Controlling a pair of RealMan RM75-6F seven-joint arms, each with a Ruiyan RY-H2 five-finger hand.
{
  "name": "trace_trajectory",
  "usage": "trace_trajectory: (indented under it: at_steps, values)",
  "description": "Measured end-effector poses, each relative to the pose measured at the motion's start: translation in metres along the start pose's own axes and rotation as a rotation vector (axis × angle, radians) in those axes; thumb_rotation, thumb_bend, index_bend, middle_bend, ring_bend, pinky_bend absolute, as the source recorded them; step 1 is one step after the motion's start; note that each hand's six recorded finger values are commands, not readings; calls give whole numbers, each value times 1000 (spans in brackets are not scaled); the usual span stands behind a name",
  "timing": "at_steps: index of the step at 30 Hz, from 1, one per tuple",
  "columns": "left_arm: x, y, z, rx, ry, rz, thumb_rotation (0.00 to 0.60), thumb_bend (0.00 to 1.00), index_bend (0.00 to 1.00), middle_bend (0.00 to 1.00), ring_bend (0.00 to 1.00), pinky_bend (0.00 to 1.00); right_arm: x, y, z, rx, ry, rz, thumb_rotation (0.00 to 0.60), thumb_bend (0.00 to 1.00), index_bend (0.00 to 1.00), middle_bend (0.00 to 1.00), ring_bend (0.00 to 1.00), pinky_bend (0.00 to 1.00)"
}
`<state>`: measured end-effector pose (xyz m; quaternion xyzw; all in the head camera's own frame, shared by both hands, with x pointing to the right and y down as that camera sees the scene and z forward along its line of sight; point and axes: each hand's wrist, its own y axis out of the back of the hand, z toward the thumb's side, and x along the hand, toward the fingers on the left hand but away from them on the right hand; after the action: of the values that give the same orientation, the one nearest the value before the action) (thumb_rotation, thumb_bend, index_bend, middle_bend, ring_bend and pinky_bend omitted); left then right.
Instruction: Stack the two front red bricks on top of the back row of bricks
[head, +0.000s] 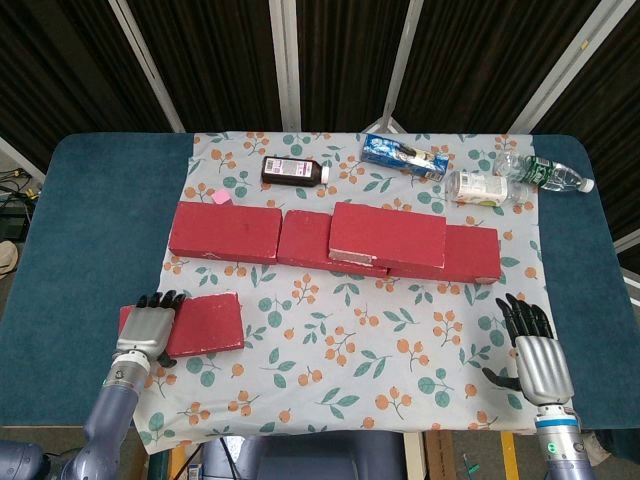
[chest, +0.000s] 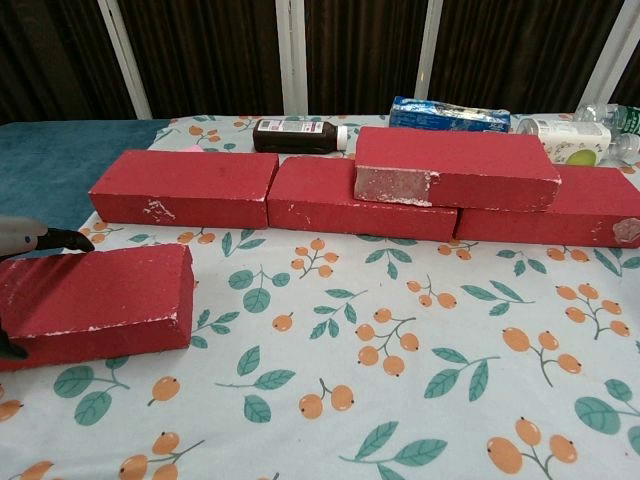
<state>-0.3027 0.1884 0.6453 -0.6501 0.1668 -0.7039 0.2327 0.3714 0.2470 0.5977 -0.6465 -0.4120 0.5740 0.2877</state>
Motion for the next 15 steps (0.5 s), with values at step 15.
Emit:
trace_trajectory:
  at_steps: [15]
  values:
    - [4, -1, -2, 33, 26, 4, 600, 0, 36, 138, 0, 78, 0, 1, -1, -14, -7, -8, 600, 153, 0, 0, 0, 0]
